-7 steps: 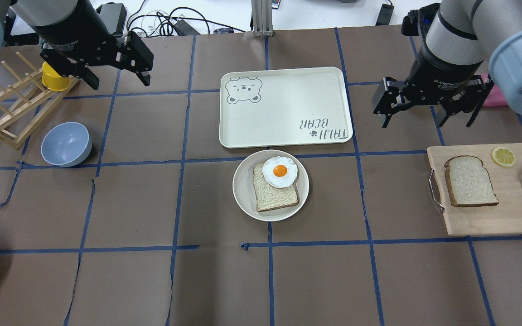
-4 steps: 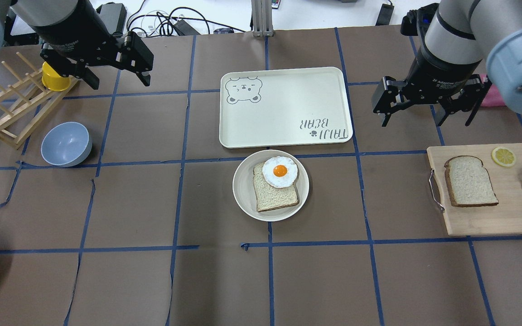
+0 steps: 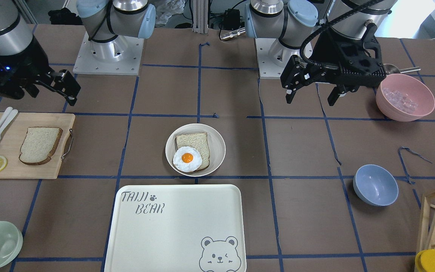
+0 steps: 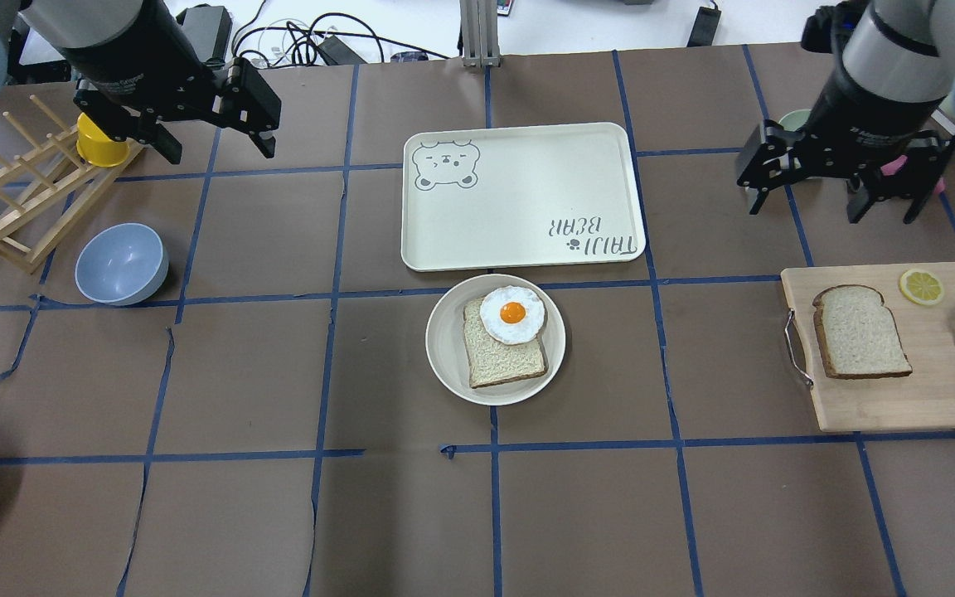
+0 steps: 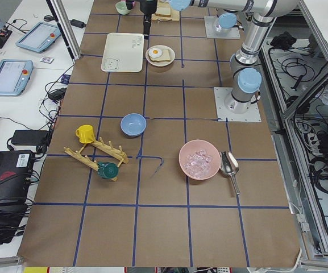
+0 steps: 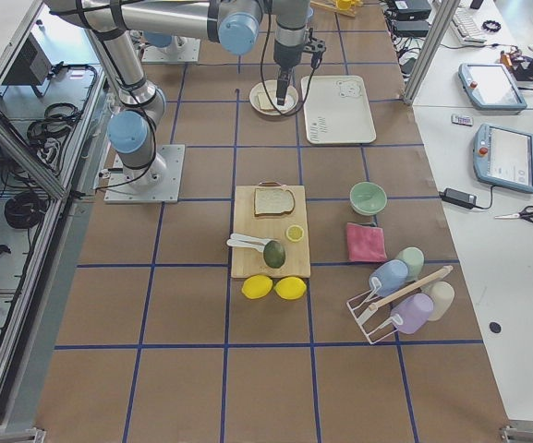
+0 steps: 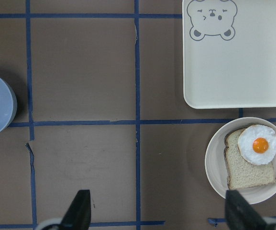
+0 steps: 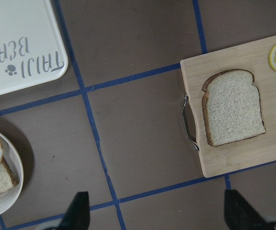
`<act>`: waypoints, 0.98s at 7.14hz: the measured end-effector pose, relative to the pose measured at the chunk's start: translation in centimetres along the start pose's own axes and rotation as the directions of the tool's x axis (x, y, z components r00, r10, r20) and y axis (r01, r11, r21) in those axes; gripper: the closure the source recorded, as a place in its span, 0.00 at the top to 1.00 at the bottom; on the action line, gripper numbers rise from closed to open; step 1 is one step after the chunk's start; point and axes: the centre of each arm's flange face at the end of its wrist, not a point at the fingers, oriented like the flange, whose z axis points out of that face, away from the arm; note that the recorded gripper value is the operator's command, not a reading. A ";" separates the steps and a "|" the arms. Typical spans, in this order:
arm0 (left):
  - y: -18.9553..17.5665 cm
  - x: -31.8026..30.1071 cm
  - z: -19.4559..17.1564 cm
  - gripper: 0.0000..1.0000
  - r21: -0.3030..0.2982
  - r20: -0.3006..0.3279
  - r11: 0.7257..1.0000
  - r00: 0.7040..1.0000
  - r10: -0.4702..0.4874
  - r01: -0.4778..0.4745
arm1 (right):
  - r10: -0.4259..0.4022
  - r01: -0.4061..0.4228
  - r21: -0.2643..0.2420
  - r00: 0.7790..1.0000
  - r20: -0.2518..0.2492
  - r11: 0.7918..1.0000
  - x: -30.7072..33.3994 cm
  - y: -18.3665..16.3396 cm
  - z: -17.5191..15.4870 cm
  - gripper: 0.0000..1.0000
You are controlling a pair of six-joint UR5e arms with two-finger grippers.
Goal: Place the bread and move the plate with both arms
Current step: 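Move the right gripper over the bread slice on the wooden board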
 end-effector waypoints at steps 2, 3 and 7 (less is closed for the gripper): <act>0.0 0.0 0.1 1.00 -0.001 -0.002 1.000 1.000 0.000 0.000 | 0.103 -0.103 -0.016 0.995 -0.002 0.995 3.8 -4.1 4.1 0.74; 0.0 0.0 0.1 1.00 -0.001 -0.002 1.000 1.000 0.000 0.000 | 0.144 -0.144 -0.031 0.990 -0.005 0.989 5.6 -5.9 7.1 0.74; 0.0 0.0 0.1 1.00 -0.001 -0.003 1.000 1.000 -0.001 0.001 | 0.206 -0.206 -0.028 0.979 0.000 0.978 9.0 -7.8 18.0 0.70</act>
